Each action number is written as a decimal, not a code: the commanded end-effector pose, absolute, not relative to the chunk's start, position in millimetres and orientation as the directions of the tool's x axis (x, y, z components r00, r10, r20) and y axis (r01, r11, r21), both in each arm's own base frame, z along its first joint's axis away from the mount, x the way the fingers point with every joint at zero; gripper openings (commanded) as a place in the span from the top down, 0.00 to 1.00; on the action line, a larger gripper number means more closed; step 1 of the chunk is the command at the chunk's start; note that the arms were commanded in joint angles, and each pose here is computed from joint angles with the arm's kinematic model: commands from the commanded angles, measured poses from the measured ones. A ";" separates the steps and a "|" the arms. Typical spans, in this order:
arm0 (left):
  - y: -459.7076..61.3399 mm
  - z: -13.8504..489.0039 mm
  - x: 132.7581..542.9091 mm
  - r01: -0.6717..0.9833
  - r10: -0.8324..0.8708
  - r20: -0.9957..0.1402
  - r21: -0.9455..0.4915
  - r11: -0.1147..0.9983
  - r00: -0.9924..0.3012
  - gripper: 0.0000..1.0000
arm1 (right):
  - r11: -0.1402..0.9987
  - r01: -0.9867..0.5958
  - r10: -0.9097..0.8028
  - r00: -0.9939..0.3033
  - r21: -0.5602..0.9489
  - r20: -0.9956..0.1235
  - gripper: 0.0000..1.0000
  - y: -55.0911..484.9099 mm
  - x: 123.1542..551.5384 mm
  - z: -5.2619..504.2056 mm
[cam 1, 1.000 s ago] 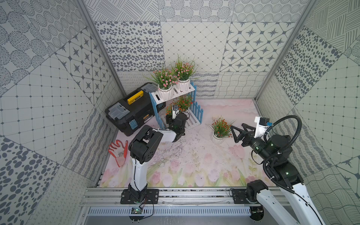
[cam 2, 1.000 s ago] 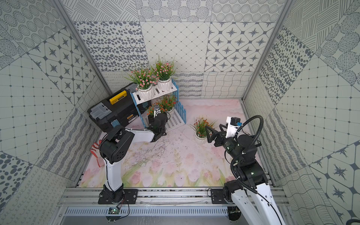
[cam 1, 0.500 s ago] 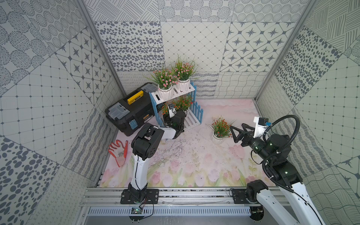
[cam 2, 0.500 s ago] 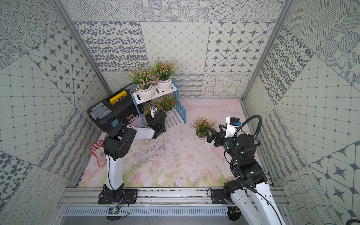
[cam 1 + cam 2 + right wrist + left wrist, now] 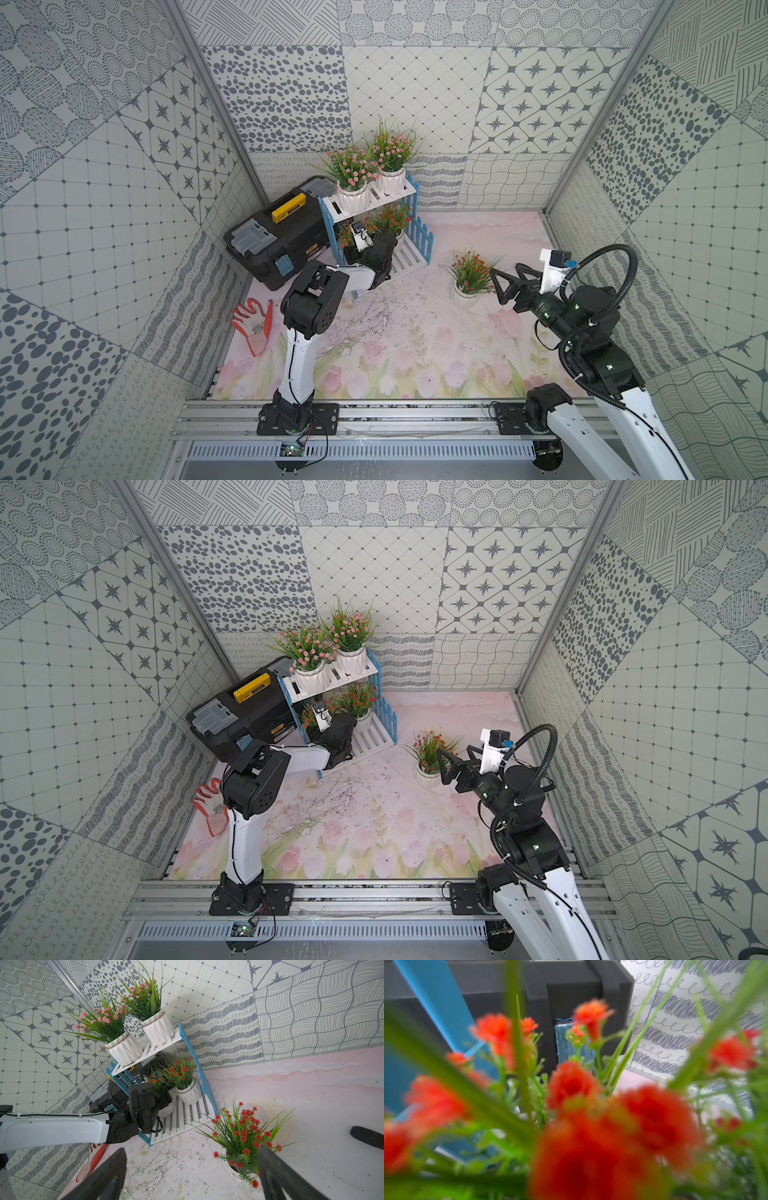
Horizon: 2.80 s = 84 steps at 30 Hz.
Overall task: Place the baby's breath potted plants on the rack by color
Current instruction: Place the baby's breath potted plant on the rack.
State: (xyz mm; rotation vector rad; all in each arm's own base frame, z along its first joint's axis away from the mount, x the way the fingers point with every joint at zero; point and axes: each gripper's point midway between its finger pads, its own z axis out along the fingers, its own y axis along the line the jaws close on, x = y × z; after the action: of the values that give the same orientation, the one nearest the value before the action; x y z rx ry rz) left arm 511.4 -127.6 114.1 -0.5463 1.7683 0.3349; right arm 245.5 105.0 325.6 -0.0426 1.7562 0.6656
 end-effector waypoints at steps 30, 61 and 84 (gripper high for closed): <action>-162.1 128.8 479.6 -0.460 -0.142 -0.937 0.022 0.888 -0.319 0.02 | 0.831 -0.393 0.306 -0.269 0.394 -0.913 0.02 105.5 241.7 324.3; -119.4 116.8 412.6 -0.722 -0.237 -0.878 0.160 0.673 -0.416 0.02 | 0.819 -0.411 0.309 -0.272 0.400 -0.911 0.02 106.3 231.1 318.5; -180.0 123.9 397.2 -0.587 -0.128 -0.894 0.169 0.792 -0.430 0.02 | 0.826 -0.408 0.301 -0.262 0.388 -0.917 0.02 103.6 227.1 321.0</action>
State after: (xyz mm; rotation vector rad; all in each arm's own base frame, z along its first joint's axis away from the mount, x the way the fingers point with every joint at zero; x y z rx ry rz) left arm 407.3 -176.7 123.3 -0.6167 1.9428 0.5261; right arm 228.3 105.3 314.6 -0.0803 1.7357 0.6830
